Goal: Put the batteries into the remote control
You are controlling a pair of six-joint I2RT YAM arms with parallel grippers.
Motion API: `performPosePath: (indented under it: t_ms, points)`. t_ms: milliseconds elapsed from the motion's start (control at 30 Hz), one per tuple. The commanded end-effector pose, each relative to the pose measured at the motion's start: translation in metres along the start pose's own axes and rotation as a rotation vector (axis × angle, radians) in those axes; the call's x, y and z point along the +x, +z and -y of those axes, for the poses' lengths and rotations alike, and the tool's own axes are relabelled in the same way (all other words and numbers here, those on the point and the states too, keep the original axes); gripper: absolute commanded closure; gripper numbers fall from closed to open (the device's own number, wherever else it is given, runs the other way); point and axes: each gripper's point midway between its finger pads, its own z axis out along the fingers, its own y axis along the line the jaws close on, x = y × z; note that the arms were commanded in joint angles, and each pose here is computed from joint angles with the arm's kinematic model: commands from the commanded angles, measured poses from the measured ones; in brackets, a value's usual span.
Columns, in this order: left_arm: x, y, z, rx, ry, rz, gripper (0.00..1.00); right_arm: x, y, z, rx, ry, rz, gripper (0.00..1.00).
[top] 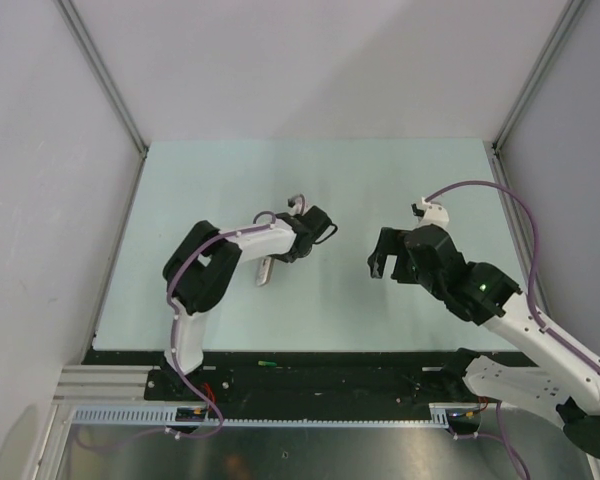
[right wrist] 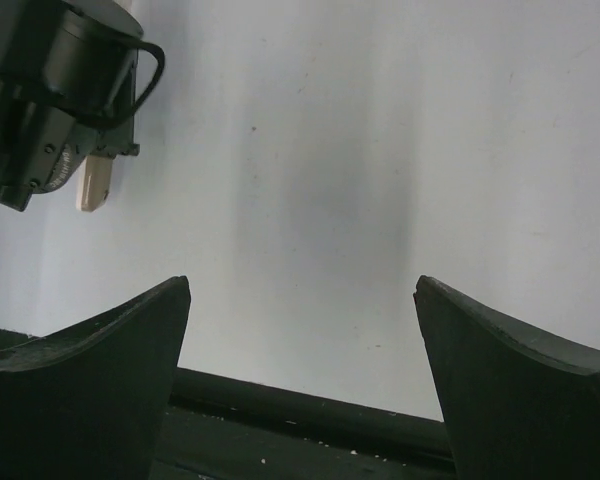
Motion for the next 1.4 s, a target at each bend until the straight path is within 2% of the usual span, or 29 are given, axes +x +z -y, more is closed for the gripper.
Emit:
performPosePath:
  t_ms: [0, 67, 200, 333, 633, 767, 867, 900, 967, 1100, 1367]
  points:
    - [-0.021, -0.009, -0.033, -0.124, -0.001, 0.025, 1.0, -0.015, -0.009, 0.005, 0.011, -0.022, 0.057, 0.0]
    - [-0.024, -0.007, -0.029, -0.122, -0.009, 0.023, 0.99, -0.016, -0.008, 0.005, 0.006, -0.024, 0.052, 0.0]
    - [-0.018, -0.001, -0.011, -0.077, -0.028, -0.006, 0.85, -0.016, -0.007, 0.008, 0.008, -0.027, 0.045, 0.0]
    - [-0.01, 0.004, 0.002, -0.06, -0.02, -0.026, 0.66, -0.017, -0.008, 0.012, 0.013, -0.022, 0.042, 0.0]
    - [-0.013, 0.002, 0.016, -0.02, -0.053, -0.027, 0.45, -0.021, -0.012, 0.018, 0.01, 0.004, 0.05, 0.0]
    - [-0.045, -0.032, 0.006, 0.031, -0.115, 0.061, 0.34, -0.023, -0.011, 0.018, 0.009, 0.016, 0.051, 0.0]
    - [-0.087, -0.086, -0.015, 0.104, -0.212, 0.197, 0.28, -0.024, -0.011, 0.017, 0.005, 0.02, 0.057, 0.0]
    - [-0.104, -0.116, -0.033, 0.147, -0.275, 0.266, 0.25, -0.025, -0.011, 0.017, 0.004, 0.021, 0.06, 0.0]
    - [-0.116, -0.143, -0.045, 0.21, -0.339, 0.343, 0.19, -0.025, -0.01, 0.017, 0.007, 0.022, 0.058, 0.0]
    - [-0.116, -0.183, -0.069, 0.338, -0.459, 0.442, 0.0, -0.024, -0.005, 0.015, 0.01, 0.03, 0.049, 0.0]
    - [-0.06, -0.205, -0.117, 0.414, -0.58, 0.535, 0.0, -0.028, 0.003, 0.015, 0.025, 0.015, 0.069, 0.0]
